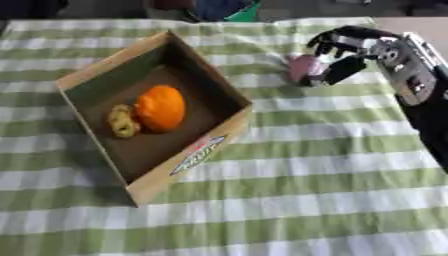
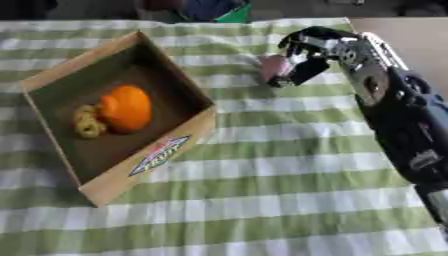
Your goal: Pick up objects on the table and place them in the box.
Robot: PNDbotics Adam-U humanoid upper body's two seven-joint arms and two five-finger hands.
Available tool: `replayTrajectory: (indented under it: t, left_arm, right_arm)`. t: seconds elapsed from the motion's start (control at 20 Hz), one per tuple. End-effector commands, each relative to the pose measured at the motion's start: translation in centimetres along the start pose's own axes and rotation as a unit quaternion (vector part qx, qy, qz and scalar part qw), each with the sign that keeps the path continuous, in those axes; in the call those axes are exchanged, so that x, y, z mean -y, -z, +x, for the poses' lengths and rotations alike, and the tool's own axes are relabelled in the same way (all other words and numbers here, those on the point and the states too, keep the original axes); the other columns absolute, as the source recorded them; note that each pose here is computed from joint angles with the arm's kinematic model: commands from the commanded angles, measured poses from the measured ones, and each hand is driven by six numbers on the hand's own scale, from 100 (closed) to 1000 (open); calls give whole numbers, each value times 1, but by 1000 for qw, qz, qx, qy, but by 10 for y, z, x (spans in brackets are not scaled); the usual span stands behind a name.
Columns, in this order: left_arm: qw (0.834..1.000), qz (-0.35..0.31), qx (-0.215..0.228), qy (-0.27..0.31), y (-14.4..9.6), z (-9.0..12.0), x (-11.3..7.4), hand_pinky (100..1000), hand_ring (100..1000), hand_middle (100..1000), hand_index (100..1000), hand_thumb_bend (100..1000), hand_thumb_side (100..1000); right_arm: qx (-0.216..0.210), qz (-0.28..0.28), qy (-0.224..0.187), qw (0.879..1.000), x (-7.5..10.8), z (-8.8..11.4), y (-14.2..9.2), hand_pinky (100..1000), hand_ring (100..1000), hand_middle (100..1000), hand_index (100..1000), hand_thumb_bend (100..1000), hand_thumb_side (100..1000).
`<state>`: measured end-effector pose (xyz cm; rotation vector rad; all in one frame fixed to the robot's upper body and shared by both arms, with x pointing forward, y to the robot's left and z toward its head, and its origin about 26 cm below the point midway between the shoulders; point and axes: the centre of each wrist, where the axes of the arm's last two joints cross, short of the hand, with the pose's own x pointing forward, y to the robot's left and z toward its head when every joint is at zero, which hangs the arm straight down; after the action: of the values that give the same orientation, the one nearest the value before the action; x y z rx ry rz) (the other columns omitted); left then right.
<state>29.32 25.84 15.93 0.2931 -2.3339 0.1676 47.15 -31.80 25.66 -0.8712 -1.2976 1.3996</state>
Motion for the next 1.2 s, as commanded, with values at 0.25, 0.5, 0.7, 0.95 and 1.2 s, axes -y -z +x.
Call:
replayTrajectory:
  t: [0.25,0.5,0.7,0.95,1.2]
  left_arm:
    - [1000,-6,12,1,3,5,0,576,726,703,773,100,985]
    - [1000,-8,11,1,3,5,0,576,727,703,773,100,985]
    - [1000,-10,12,0,3,6,1,577,728,704,773,100,985]
    - [1000,-10,11,1,3,6,0,577,729,705,773,100,983]
    - [1000,-11,11,1,3,6,0,577,730,705,773,100,981]
  right_arm:
    - [-14,-24,-15,1000,9,-5,-3,736,811,629,755,390,482]
    - [-19,-42,-12,999,7,-4,0,706,768,524,681,258,475]
    - [-26,-53,-11,998,3,-4,2,669,712,461,624,138,360]
    - [-16,-75,1,997,7,-1,-1,647,655,413,588,100,271]
    - [22,-120,14,992,34,18,-12,637,616,356,556,100,316]
